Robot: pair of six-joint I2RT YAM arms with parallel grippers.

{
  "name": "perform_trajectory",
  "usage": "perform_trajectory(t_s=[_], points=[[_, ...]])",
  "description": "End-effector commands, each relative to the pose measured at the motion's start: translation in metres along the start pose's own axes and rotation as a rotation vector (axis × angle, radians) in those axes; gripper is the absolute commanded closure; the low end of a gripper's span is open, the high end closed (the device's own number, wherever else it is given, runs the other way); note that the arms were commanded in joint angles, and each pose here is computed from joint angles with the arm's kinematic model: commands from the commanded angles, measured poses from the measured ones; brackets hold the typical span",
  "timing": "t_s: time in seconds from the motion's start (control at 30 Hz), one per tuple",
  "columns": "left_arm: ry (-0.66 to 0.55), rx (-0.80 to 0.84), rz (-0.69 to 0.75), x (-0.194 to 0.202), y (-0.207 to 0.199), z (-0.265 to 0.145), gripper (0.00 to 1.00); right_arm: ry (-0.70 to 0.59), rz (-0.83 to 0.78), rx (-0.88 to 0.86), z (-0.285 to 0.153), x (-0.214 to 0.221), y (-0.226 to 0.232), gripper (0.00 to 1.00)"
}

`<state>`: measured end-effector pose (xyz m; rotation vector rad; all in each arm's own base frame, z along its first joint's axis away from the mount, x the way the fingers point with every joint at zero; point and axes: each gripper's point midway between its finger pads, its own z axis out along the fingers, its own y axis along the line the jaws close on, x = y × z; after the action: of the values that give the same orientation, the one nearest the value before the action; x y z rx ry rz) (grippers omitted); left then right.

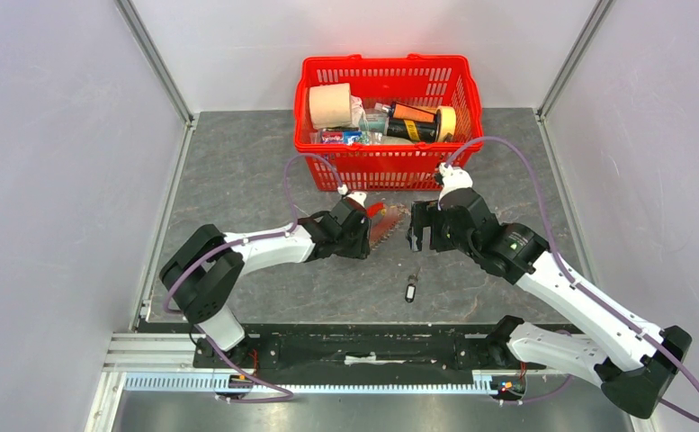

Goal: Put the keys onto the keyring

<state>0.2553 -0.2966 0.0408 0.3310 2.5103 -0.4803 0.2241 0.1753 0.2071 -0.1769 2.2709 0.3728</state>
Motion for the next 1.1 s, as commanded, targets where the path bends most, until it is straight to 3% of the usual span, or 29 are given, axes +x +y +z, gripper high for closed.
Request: perform_trajectory(t_s=[0.0,0.43,1.07], points=[[-0.051,0.017,-0.088,-0.017,-0.013,0.003,0.50,-0.013,0.018,-0.021,0.001,-0.001,0.004,0.06],[-0.057,0.022,-0.248,-0.005,-0.012,0.017,0.56,-0.013,0.032,-0.030,-0.001,0.004,0.003,0.06],[-0.092,-0.049,-0.308,-0.001,0.005,0.027,0.63,0.002,0.043,-0.046,-0.002,0.010,0.004,0.06]])
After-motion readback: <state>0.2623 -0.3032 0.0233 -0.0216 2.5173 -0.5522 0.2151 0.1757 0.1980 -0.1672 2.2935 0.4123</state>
